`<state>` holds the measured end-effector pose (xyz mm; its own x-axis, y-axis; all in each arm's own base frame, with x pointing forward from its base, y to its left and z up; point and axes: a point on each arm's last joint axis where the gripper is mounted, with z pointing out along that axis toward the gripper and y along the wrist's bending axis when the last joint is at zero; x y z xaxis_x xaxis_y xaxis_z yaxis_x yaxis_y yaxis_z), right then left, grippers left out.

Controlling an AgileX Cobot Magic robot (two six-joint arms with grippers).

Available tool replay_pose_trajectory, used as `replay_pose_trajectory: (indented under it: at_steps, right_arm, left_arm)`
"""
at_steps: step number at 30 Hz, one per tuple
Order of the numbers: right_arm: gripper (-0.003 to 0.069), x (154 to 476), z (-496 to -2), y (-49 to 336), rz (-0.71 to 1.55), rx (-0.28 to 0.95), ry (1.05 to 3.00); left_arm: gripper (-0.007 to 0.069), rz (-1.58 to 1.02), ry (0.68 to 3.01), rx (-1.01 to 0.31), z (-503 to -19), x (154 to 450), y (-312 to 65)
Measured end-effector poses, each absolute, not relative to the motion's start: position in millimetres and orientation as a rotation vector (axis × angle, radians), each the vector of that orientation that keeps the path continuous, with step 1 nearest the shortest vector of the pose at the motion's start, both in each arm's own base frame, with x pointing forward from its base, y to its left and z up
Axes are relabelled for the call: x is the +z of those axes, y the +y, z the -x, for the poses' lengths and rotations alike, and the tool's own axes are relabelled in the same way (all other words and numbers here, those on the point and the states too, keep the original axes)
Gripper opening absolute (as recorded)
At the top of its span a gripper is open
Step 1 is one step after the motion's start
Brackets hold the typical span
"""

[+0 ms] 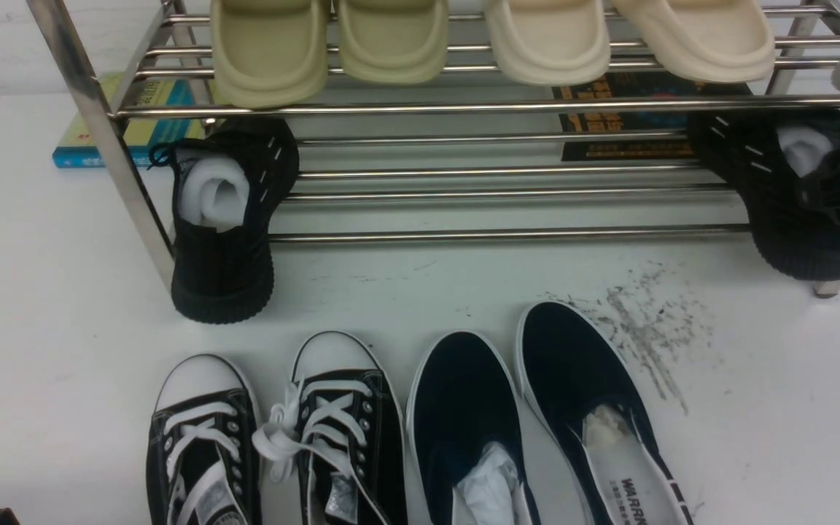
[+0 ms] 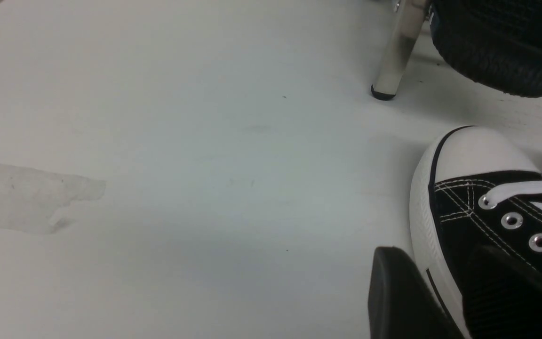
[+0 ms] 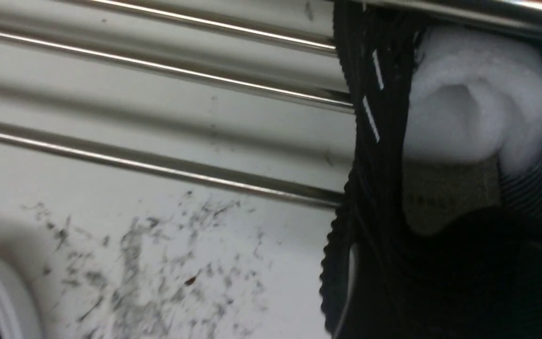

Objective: Take the shoes off the shelf with your hand on the white table.

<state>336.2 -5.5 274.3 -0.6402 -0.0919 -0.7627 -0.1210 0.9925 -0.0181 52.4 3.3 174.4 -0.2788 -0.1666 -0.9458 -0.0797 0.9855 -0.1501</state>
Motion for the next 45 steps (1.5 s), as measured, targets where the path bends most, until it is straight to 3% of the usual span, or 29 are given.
replay_pose_trajectory:
  at_steps: [8,13,15,21,38,42,45]
  right_arm:
    - [0.0416,269,-344,-4,0.155,0.071,2.314]
    - [0.0416,288,-334,6,0.179,0.221,2.425]
    - [0.0416,310,-329,12,0.172,0.318,2.437]
    - [0.0416,335,-335,13,0.207,0.313,2.347]
    - [0.0411,262,-389,4,0.354,0.169,2.386]
    - [0.0356,252,-392,3,0.377,0.151,2.411]
    - [0.0176,250,-390,3,0.418,0.132,2.435]
  left_arm:
    - [0.0242,0.179,1.855,-0.085,-52,174,3]
    - [0.0242,0.179,1.855,-0.085,-52,174,3]
    - [0.0242,0.179,1.855,-0.085,-52,174,3]
    - [0.0242,0.179,1.855,-0.085,-52,174,3]
    - [0.0242,0.179,1.855,-0.085,-52,174,3]
    - [0.0242,0.179,1.855,-0.085,-52,174,3]
    - [0.0242,0.179,1.855,-0.085,-52,174,3]
